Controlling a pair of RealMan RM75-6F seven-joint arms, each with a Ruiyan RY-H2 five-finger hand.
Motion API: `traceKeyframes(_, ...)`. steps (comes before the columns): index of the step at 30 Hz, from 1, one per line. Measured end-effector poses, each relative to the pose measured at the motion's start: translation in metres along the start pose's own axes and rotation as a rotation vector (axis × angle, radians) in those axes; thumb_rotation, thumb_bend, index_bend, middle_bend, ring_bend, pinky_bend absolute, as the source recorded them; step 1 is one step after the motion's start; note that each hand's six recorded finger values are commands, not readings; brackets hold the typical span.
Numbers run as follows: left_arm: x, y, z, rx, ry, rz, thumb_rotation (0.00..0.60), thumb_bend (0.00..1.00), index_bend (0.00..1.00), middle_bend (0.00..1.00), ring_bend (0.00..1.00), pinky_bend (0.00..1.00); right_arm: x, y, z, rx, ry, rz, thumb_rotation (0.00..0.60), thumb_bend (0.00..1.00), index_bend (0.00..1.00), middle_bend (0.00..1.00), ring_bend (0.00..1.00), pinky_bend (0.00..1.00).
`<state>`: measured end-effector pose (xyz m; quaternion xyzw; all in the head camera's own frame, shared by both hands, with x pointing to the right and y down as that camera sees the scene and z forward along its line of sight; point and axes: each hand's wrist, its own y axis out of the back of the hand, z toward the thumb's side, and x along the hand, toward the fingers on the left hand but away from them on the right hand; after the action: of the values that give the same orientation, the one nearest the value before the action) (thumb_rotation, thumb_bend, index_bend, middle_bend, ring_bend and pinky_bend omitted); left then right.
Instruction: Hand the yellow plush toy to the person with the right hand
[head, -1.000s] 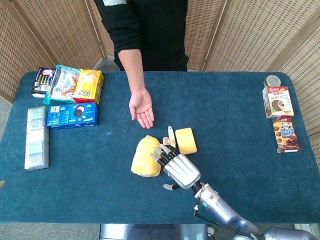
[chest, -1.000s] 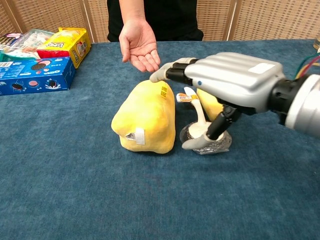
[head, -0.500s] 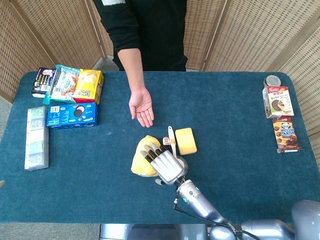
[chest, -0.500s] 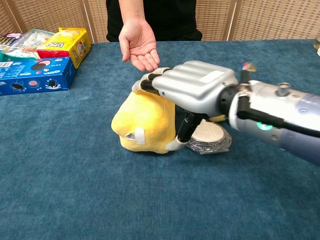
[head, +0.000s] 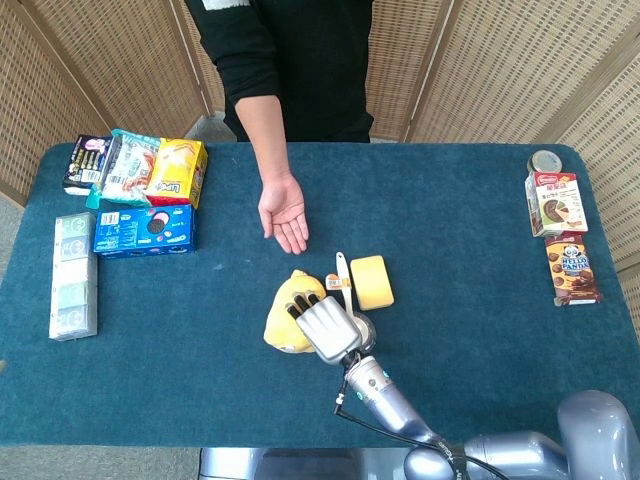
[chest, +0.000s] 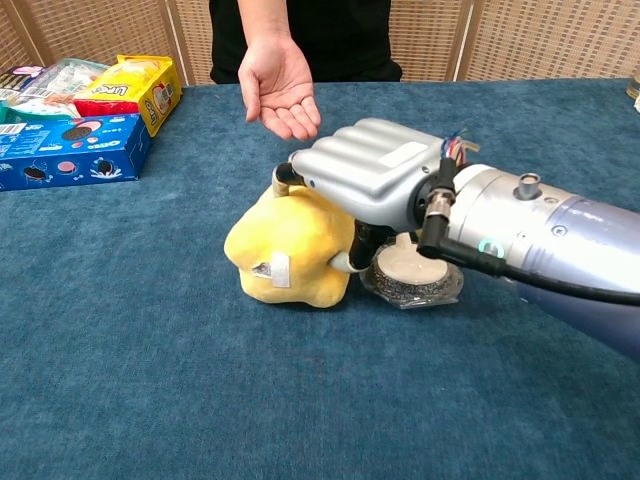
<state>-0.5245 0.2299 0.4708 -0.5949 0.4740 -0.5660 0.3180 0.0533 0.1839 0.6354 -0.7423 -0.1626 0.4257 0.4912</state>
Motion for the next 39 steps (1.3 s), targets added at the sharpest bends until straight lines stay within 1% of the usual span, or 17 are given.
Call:
traceKeyframes(5,0.001,-0.001,0.000,0.000,0.001,-0.003,0.600,0.17,0.00,0.00,0.00,0.11,0.010,0.017,0.005,-0.039,0.034,-0.083,0.600,0.56,0.61,0.60,0.60,0.68)
traceKeyframes(10,0.000,-0.001,0.001,0.000,-0.002,-0.002,0.600,0.17,0.00,0.00,0.00,0.11,0.030,0.050,0.001,-0.081,0.074,-0.205,0.600,0.56,0.61,0.60,0.60,0.68)
traceKeyframes(14,-0.001,-0.001,0.002,-0.001,-0.004,-0.003,0.600,0.17,0.00,0.00,0.00,0.11,0.041,0.076,-0.011,-0.126,0.073,-0.279,0.600,0.56,0.61,0.60,0.60,0.68)
traceKeyframes(19,-0.002,0.001,0.000,-0.008,-0.002,0.000,0.600,0.17,0.00,0.00,0.00,0.11,0.033,0.105,-0.030,-0.135,0.026,-0.368,0.600,0.56,0.61,0.60,0.60,0.67)
traceKeyframes(21,-0.002,0.001,0.000,-0.010,-0.002,0.000,0.600,0.16,0.00,0.00,0.00,0.11,0.026,0.116,-0.041,-0.135,-0.008,-0.398,0.600,0.56,0.61,0.60,0.60,0.67)
traceKeyframes(23,-0.001,0.001,-0.001,-0.011,-0.002,-0.002,0.600,0.17,0.00,0.00,0.00,0.11,0.019,0.123,-0.052,-0.136,-0.043,-0.414,0.600,0.56,0.61,0.60,0.59,0.67)
traceKeyframes(26,-0.001,0.001,-0.001,-0.013,-0.003,-0.005,0.600,0.17,0.00,0.00,0.00,0.11,0.005,0.128,-0.069,-0.140,-0.103,-0.419,0.600,0.56,0.61,0.60,0.59,0.67)
traceKeyframes(30,0.000,0.001,-0.002,-0.015,0.000,-0.008,0.600,0.17,0.00,0.00,0.00,0.11,-0.011,0.126,-0.087,-0.150,-0.177,-0.392,0.600,0.55,0.61,0.59,0.58,0.67)
traceKeyframes(32,0.000,0.000,-0.002,-0.015,0.002,-0.009,0.600,0.17,0.00,0.00,0.00,0.11,-0.016,0.124,-0.091,-0.157,-0.202,-0.377,0.600,0.54,0.59,0.57,0.57,0.66)
traceKeyframes(34,0.001,0.000,-0.002,-0.014,0.002,-0.012,0.600,0.17,0.00,0.00,0.00,0.11,-0.022,0.120,-0.092,-0.163,-0.223,-0.358,0.600,0.49,0.48,0.49,0.51,0.65)
traceKeyframes(35,0.001,-0.001,-0.002,-0.014,0.001,-0.015,0.600,0.17,0.00,0.00,0.00,0.11,-0.024,0.119,-0.091,-0.166,-0.228,-0.350,0.600,0.42,0.33,0.38,0.43,0.62)
traceKeyframes(36,0.001,-0.001,-0.002,-0.014,0.000,-0.017,0.600,0.17,0.00,0.00,0.00,0.11,-0.027,0.116,-0.090,-0.170,-0.233,-0.339,0.600,0.33,0.18,0.26,0.35,0.59)
traceKeyframes(37,0.001,-0.001,-0.002,-0.014,0.000,-0.017,0.600,0.17,0.00,0.00,0.00,0.11,-0.029,0.114,-0.088,-0.173,-0.236,-0.329,0.600,0.27,0.09,0.19,0.30,0.56)
traceKeyframes(38,0.001,-0.001,-0.002,-0.015,0.001,-0.015,0.600,0.17,0.00,0.00,0.00,0.11,-0.030,0.112,-0.087,-0.178,-0.237,-0.317,0.600,0.18,0.02,0.10,0.24,0.54)
traceKeyframes(39,0.001,0.000,-0.002,-0.017,0.002,-0.013,0.600,0.17,0.00,0.00,0.00,0.11,-0.031,0.109,-0.086,-0.186,-0.240,-0.298,0.600,0.10,0.00,0.05,0.20,0.52)
